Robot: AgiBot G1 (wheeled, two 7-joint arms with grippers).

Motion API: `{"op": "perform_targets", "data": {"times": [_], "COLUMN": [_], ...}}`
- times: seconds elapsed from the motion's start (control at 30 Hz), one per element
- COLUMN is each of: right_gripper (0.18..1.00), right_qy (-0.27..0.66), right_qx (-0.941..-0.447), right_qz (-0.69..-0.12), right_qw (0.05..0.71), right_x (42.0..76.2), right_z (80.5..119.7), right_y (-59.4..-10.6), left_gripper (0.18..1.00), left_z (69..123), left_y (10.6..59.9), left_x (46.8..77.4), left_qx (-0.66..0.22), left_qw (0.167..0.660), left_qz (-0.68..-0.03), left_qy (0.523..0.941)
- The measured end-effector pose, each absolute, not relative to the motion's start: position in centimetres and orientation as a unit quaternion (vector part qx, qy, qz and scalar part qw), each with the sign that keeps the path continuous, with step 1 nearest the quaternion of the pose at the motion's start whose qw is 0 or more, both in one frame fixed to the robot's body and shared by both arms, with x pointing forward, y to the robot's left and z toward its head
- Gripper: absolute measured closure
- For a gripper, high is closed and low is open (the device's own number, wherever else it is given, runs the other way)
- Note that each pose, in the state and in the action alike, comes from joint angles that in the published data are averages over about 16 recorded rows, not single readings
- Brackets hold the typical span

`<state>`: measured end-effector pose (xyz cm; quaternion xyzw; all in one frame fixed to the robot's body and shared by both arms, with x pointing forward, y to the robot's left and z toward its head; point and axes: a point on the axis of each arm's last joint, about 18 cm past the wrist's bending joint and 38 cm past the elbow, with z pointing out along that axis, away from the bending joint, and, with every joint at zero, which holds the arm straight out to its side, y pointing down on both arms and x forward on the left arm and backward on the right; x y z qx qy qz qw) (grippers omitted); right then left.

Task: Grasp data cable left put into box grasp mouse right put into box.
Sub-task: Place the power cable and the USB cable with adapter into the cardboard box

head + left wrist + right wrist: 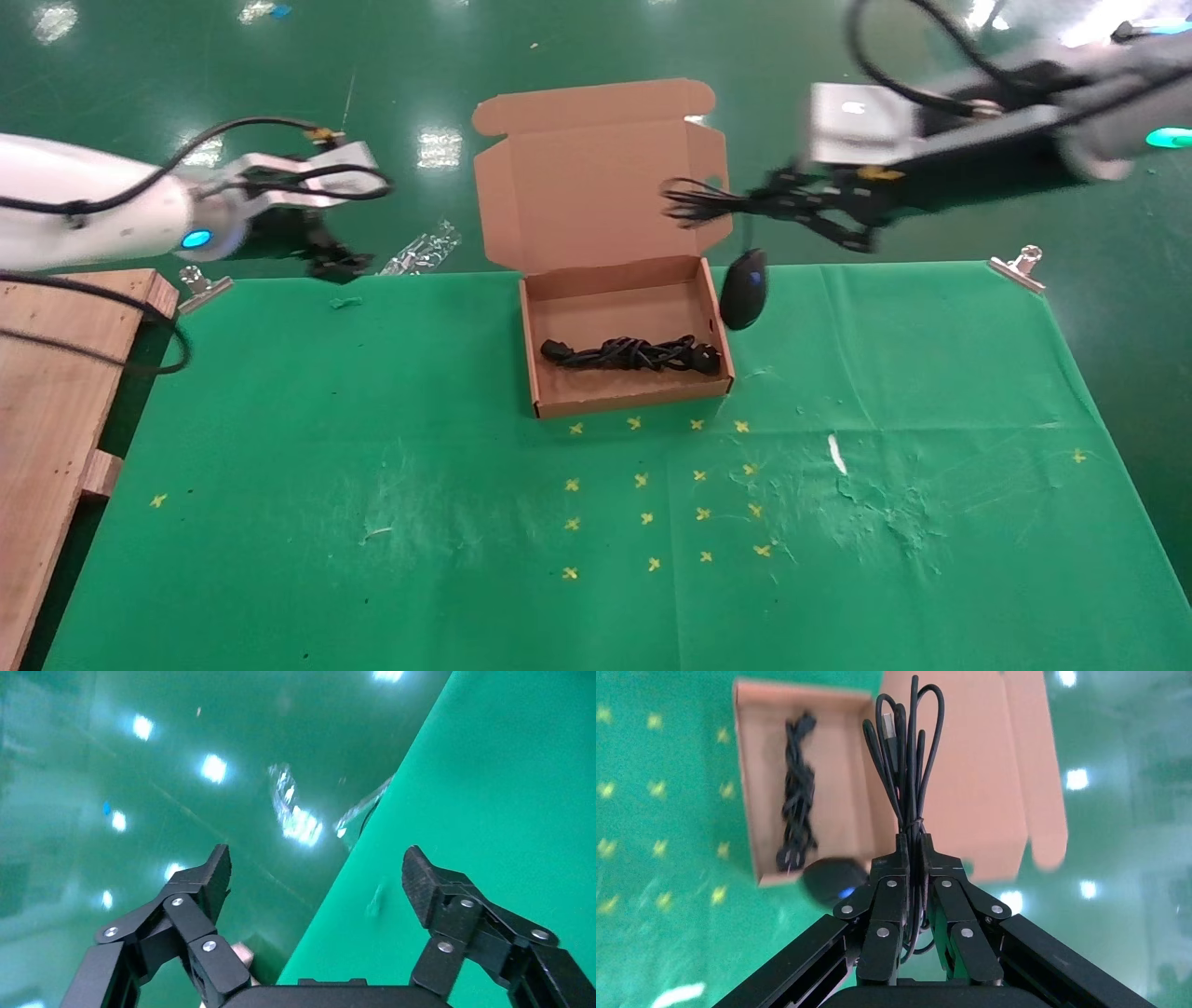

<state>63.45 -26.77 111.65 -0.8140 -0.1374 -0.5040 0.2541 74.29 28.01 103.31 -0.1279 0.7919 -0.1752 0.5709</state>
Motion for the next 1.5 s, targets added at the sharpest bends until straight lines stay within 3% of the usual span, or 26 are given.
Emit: {"op": "perform_targets", "data": {"times": [0.2,0.5,1.03,1.5], "right_gripper": [0.973,0.973,0.967,0.852], "right_qy": [-0.165,-0.16,-0.084,-0.088], "right_qx": [-0.811,-0.823,-0.844,-0.843], "right_qz": [-0.484,-0.456,-0.46,-0.459], "right_qw": [0.285,0.299,0.264,0.266], "right_x": [65.6,69.4,73.5,73.3], "right_z": [110.8,107.2,102.1,102.3], "right_y": [-21.8,-17.2,-19.3,-19.3], "left_gripper": [0.283,0.207,0.184,0.184], "left_z": [103.4,103.4,103.5,103.4], "left_y": [29.6,29.7,29.9,29.8], "left_x": [74.3,74.4,74.5,74.5], "left_qx": [-0.141,-0.14,-0.142,-0.141], "left_qw": [0.575,0.574,0.574,0.574], "left_qz": [-0.169,-0.169,-0.169,-0.169], "left_qy": [0.788,0.789,0.788,0.789]}}
